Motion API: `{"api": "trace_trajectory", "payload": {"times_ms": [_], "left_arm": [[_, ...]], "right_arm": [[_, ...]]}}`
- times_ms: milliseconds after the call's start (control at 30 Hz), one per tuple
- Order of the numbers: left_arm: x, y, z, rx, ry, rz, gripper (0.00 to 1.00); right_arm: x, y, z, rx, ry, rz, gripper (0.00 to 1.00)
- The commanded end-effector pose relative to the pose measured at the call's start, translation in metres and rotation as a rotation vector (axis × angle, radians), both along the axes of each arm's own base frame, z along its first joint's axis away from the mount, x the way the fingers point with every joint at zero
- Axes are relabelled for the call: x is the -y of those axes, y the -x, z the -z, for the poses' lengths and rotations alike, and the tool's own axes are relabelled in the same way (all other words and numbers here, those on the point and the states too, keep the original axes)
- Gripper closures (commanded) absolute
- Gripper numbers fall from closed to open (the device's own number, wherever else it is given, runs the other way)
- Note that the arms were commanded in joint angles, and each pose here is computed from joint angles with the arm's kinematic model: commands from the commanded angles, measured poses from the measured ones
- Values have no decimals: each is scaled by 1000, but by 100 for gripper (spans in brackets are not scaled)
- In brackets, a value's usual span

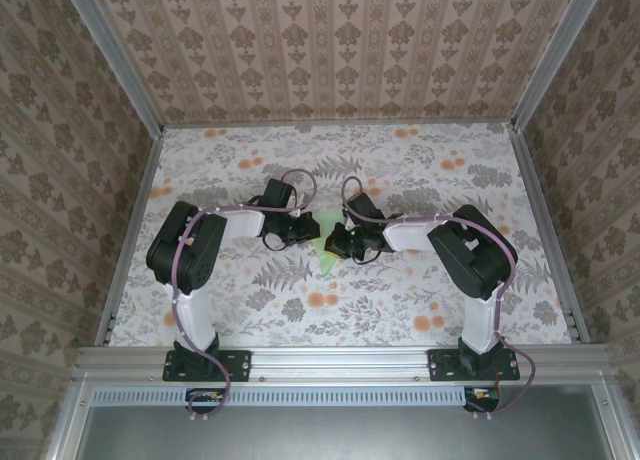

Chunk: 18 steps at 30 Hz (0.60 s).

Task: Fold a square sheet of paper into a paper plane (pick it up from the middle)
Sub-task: Third fold the triangle at the center of the table.

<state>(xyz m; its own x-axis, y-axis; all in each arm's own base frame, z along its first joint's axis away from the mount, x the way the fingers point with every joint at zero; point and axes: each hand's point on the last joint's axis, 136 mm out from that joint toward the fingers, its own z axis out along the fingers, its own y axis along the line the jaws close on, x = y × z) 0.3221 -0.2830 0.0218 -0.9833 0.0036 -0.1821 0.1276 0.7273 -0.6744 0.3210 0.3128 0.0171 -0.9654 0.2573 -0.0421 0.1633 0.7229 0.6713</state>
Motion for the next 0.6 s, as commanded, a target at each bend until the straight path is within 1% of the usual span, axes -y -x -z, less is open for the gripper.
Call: {"api": "trace_trajectory", "payload": {"times_ms": [0, 100, 200, 367, 467, 567], "left_arm": [[-5, 6, -4, -13, -24, 3, 89], [-12, 0, -17, 12, -23, -30, 83], [-24, -6, -27, 29, -34, -82, 78], [-53, -14, -31, 31, -48, -191, 72], [-58, -13, -30, 28, -43, -201, 70], [-55, -11, -32, 30, -22, -189, 69]], "right_arm": [[6, 8, 21, -50, 61, -9, 91], [7, 8, 23, -55, 70, -8, 86], [9, 10, 26, -66, 82, -4, 77], [10, 11, 28, -74, 86, 0, 64], [11, 13, 29, -79, 92, -1, 58], [13, 14, 29, -79, 97, -2, 57]]}}
